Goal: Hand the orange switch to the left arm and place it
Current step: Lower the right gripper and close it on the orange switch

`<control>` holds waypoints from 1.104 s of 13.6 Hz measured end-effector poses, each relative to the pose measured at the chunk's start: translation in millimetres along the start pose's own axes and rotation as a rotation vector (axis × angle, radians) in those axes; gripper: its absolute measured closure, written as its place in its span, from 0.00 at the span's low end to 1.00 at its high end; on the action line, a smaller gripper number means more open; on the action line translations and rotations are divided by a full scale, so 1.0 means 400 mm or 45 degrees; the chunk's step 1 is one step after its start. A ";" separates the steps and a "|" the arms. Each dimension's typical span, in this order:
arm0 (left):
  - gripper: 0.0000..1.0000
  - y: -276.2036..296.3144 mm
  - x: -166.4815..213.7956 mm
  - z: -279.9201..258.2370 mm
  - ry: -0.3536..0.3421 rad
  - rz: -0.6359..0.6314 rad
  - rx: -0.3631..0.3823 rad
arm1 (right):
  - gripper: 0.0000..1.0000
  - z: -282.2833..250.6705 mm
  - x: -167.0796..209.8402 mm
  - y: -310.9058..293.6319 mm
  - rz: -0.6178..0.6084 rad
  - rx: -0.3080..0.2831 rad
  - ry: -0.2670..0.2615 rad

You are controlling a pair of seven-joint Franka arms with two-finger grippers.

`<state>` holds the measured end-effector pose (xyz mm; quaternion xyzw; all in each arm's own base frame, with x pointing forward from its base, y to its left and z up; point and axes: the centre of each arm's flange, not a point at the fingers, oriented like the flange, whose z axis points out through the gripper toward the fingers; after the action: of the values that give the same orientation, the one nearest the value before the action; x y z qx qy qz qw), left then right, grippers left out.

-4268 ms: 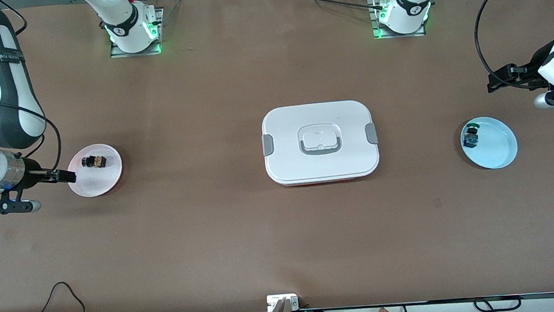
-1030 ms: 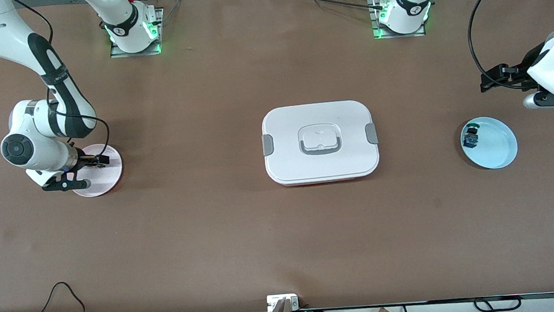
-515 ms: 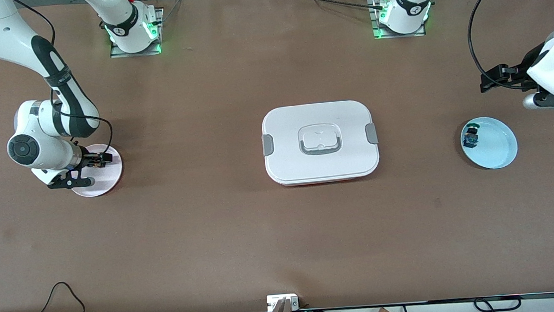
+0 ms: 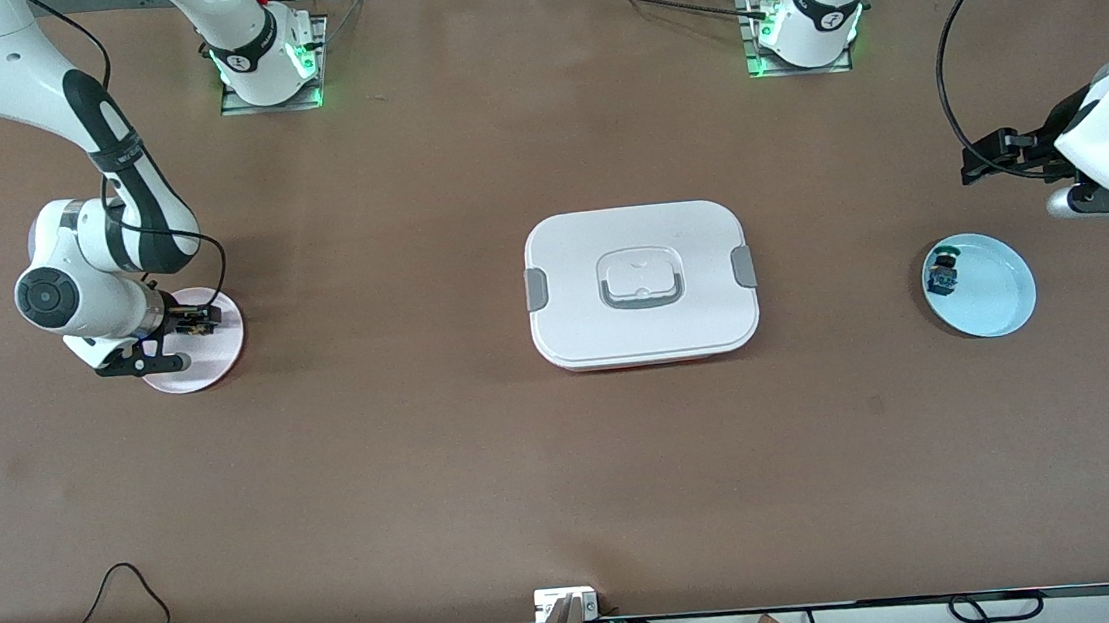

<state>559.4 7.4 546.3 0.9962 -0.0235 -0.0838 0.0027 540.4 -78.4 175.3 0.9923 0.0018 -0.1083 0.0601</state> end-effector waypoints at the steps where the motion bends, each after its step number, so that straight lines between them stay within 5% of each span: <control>1: 0.00 0.000 0.000 0.000 0.000 0.000 0.000 | 0.28 0.000 0.000 0.000 0.001 0.000 0.000; 7: 0.00 0.000 0.001 0.002 -0.002 0.000 0.000 | 0.28 -0.044 0.026 0.006 0.008 -0.004 0.039; 11: 0.00 0.000 0.004 0.007 -0.007 0.000 0.000 | 0.28 -0.213 0.080 -0.015 0.050 0.070 0.004; 15: 0.00 0.000 0.006 0.011 -0.011 0.000 0.000 | 0.28 -0.387 0.109 -0.053 0.005 0.110 0.061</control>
<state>561.2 7.4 541.6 0.9958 -0.0235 -0.0880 0.0027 616.0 -39.5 313.3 0.9963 -0.0035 -0.0843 0.0174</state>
